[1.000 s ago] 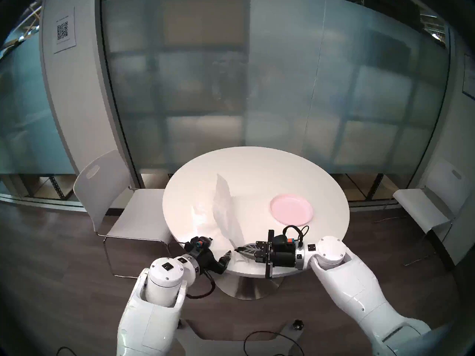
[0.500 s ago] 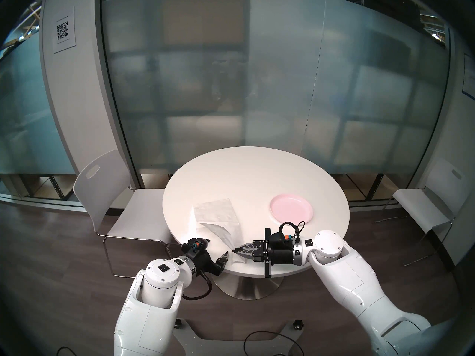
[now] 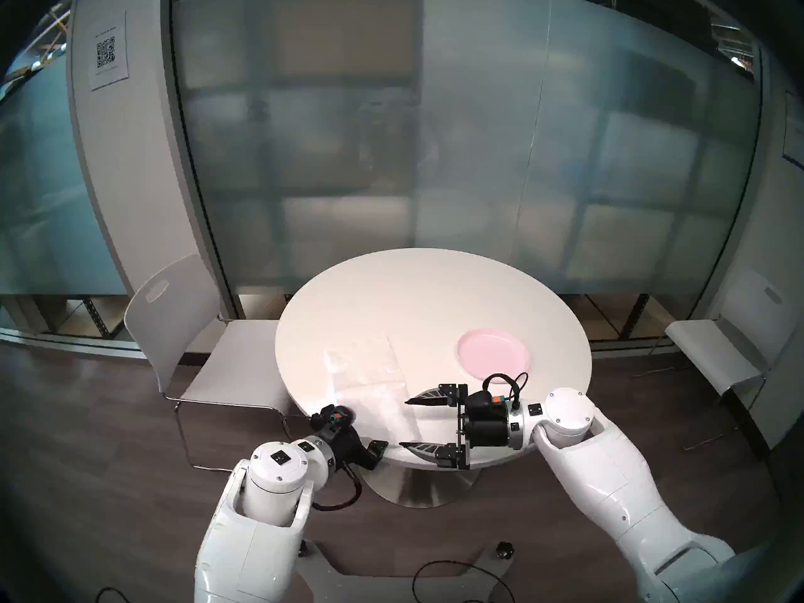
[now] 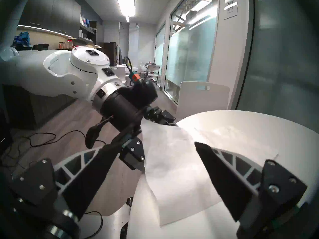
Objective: Fold the napkin in half twice and place it beside the plate
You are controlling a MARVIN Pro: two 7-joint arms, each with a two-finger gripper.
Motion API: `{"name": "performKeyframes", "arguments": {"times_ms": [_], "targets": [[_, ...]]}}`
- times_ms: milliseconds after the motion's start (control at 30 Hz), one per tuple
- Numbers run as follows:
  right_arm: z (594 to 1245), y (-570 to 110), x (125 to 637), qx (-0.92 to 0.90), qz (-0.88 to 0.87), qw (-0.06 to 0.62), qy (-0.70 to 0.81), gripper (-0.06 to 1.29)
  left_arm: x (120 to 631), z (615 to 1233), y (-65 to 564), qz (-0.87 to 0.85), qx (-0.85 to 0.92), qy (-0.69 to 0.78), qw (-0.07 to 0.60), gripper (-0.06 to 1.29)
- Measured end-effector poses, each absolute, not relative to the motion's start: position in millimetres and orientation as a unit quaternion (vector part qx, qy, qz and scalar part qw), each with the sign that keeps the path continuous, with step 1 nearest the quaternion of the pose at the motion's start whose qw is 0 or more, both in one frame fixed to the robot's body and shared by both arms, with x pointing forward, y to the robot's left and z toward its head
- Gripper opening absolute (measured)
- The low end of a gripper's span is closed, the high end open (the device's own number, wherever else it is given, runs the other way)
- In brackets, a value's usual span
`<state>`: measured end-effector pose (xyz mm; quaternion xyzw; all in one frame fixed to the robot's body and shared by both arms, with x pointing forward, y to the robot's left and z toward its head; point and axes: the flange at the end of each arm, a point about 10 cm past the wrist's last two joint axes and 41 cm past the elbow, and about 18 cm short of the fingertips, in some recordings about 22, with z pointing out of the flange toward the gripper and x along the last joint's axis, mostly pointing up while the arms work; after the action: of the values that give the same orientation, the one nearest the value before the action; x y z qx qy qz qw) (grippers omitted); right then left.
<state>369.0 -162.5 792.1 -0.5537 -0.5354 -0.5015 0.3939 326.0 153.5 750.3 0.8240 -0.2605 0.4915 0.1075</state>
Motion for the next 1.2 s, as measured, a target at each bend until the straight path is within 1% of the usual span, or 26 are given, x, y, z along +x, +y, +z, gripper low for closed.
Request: {"name": "performKeyframes", "arguments": {"times_ms": [33, 67, 100, 367, 633, 933, 1200], "targets": [[794, -164, 368, -0.554, -0.502, 0.395, -0.534, 1.03, 326, 750, 153, 0.492, 0.824, -0.261, 0.107, 1.23], [795, -165, 366, -0.555, -0.503, 0.395, -0.533, 1.16, 326, 750, 153, 0.492, 0.824, -0.261, 0.107, 1.23], [796, -170, 366, -0.558, -0.505, 0.393, -0.529, 1.19, 325, 751, 152, 0.492, 0.823, -0.262, 0.107, 1.23], [795, -193, 375, -0.580, -0.514, 0.374, -0.509, 1.19, 316, 752, 151, 0.490, 0.819, -0.278, 0.109, 1.23], [784, -212, 399, -0.608, -0.524, 0.351, -0.482, 1.19, 299, 762, 156, 0.493, 0.810, -0.295, 0.115, 1.23], [778, -212, 419, -0.621, -0.524, 0.342, -0.471, 1.19, 288, 782, 161, 0.505, 0.799, -0.303, 0.124, 1.23], [777, -201, 441, -0.639, -0.516, 0.322, -0.472, 1.19, 277, 781, 157, 0.497, 0.798, -0.310, 0.138, 1.23]]}}
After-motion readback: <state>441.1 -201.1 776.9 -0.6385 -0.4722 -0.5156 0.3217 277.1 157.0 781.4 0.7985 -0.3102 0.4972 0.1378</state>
